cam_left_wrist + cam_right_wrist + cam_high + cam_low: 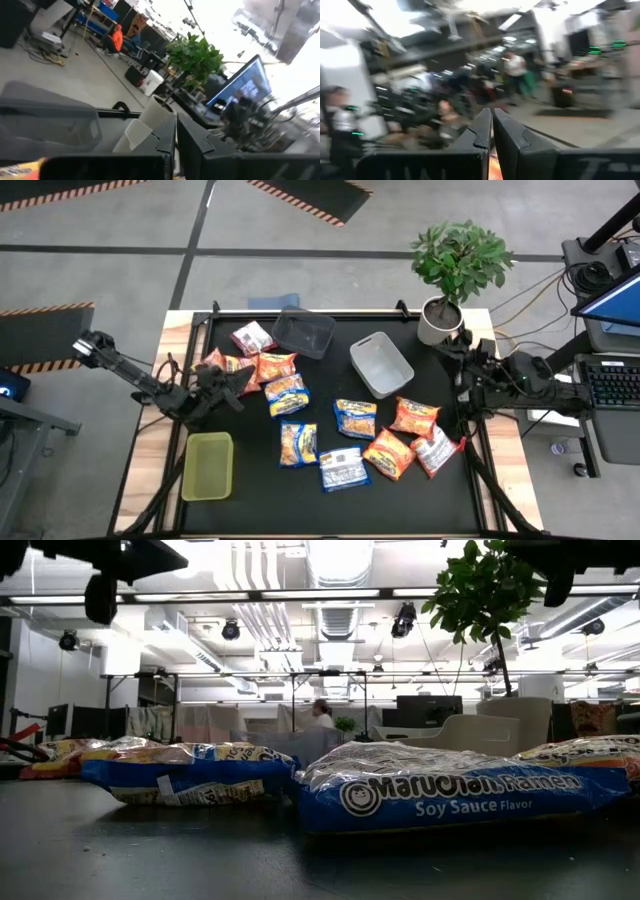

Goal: Sort Maruchan noodles
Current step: Put the red noodle pack into the yellow bin

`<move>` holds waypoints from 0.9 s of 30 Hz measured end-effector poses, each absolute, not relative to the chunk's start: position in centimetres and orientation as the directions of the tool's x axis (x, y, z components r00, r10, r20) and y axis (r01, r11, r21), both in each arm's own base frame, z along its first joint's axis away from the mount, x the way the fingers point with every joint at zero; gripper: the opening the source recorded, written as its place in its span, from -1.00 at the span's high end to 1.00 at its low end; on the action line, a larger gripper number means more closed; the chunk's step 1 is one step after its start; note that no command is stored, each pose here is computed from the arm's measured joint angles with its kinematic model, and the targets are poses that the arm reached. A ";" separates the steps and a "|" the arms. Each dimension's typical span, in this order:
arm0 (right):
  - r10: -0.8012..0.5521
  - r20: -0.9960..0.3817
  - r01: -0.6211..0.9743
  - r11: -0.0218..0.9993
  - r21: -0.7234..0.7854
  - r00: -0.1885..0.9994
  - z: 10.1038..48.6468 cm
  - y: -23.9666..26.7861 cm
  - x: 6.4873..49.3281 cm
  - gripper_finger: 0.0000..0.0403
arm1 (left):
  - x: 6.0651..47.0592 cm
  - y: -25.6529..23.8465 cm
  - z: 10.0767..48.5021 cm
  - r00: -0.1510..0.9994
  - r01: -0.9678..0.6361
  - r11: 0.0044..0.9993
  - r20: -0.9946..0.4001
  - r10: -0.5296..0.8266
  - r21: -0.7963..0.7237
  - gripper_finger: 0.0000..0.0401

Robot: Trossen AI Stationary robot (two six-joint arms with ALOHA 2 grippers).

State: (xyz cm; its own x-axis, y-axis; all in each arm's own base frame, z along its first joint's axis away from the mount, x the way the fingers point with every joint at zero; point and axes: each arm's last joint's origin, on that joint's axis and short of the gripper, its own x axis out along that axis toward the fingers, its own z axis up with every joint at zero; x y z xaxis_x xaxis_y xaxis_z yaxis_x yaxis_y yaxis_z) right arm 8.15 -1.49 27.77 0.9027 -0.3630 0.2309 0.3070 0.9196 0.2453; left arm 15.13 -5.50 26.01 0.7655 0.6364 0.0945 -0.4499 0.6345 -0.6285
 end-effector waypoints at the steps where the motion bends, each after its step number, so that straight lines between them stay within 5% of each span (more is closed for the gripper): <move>1: -0.390 0.206 0.344 0.911 0.228 0.898 28.1 -1.6 8.2 0.95 | 15.1 -5.4 26.3 0.758 -0.472 0.634 0.084 0.646 -0.613 1.00; 11: -0.470 0.056 0.467 0.883 0.056 0.881 28.5 -2.2 11.0 0.95 | 16.3 -2.0 29.2 0.700 -0.699 0.636 -0.131 0.702 -0.327 1.00; 17: -0.512 -0.064 0.514 0.857 0.023 0.856 27.4 -3.0 13.1 0.95 | 17.8 1.9 28.8 0.673 -0.707 0.674 -0.496 0.549 -0.214 1.00; 21: -0.548 -0.083 0.550 0.835 0.006 0.833 27.8 -3.6 12.9 0.95 | 18.2 3.0 26.8 0.555 -0.782 0.561 -0.712 0.430 -0.271 1.00; 27: -0.520 -0.072 0.523 0.852 0.020 0.851 29.6 -3.4 11.8 0.95 | 17.6 2.8 23.8 0.306 -0.918 0.363 -0.863 0.401 -0.156 0.96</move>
State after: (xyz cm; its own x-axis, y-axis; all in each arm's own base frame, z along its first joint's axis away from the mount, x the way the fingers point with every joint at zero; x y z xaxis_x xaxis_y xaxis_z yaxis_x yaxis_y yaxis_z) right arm 11.80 -3.41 29.57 0.8511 -0.5200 -0.0719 0.5225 0.8524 0.0200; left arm 17.60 2.78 23.81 0.3058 0.4014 -0.8634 -0.9185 0.3633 -0.1564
